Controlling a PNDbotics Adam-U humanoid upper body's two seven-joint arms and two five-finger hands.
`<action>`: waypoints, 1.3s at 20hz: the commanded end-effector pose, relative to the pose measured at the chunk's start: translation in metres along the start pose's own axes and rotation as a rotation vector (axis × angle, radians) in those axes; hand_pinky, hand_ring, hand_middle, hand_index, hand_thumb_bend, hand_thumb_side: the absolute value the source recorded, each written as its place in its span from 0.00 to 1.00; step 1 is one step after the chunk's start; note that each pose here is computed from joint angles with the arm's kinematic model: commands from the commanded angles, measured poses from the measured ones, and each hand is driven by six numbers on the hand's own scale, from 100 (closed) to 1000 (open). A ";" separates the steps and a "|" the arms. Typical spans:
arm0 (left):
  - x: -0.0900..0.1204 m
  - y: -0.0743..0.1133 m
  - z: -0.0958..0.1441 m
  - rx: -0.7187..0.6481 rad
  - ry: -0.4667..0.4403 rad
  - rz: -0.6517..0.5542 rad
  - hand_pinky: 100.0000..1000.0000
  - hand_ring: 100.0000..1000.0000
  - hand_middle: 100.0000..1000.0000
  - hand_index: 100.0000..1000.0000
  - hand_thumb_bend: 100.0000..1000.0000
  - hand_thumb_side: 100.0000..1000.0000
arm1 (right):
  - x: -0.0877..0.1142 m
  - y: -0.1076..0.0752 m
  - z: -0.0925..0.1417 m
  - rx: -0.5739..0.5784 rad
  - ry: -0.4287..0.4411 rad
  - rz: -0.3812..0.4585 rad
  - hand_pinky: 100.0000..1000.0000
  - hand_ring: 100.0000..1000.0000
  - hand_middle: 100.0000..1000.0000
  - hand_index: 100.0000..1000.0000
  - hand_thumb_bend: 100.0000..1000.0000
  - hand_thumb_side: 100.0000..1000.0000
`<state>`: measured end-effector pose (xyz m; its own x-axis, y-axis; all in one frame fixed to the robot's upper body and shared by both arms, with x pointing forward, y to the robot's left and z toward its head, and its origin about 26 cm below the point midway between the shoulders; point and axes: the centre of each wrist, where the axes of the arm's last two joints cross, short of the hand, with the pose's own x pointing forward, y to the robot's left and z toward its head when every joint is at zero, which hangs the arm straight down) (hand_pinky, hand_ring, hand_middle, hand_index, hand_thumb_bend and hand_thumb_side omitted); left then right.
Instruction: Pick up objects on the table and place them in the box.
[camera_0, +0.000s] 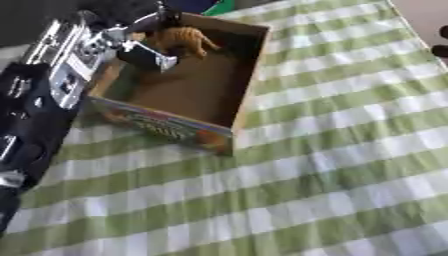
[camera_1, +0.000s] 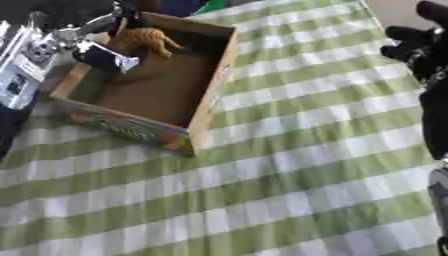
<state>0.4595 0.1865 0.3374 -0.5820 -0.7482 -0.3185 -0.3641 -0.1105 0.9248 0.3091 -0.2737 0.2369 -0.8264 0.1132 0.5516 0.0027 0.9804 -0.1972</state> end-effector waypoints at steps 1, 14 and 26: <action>-0.001 0.006 -0.002 -0.008 -0.012 -0.037 0.14 0.31 0.05 0.09 0.00 0.19 | 0.007 -0.001 -0.005 0.003 -0.028 -0.006 0.74 0.78 0.43 0.84 0.00 1.00; -0.003 -0.023 -0.003 -0.214 -0.080 -0.050 0.51 0.76 0.68 0.78 0.25 0.29 | 0.007 0.000 -0.005 -0.002 -0.024 -0.009 0.74 0.78 0.43 0.84 0.00 1.00; -0.006 -0.012 0.001 -0.300 -0.113 -0.074 0.69 0.93 0.91 0.98 0.78 0.87 | 0.006 0.000 -0.004 -0.006 -0.019 -0.016 0.74 0.78 0.43 0.84 0.00 1.00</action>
<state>0.4710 0.1871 0.3119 -0.6629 -0.6498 -0.3720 -0.1593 -0.3630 0.9180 0.3093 -0.2722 0.2359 -0.8213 0.1004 0.5615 -0.0053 0.9830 -0.1835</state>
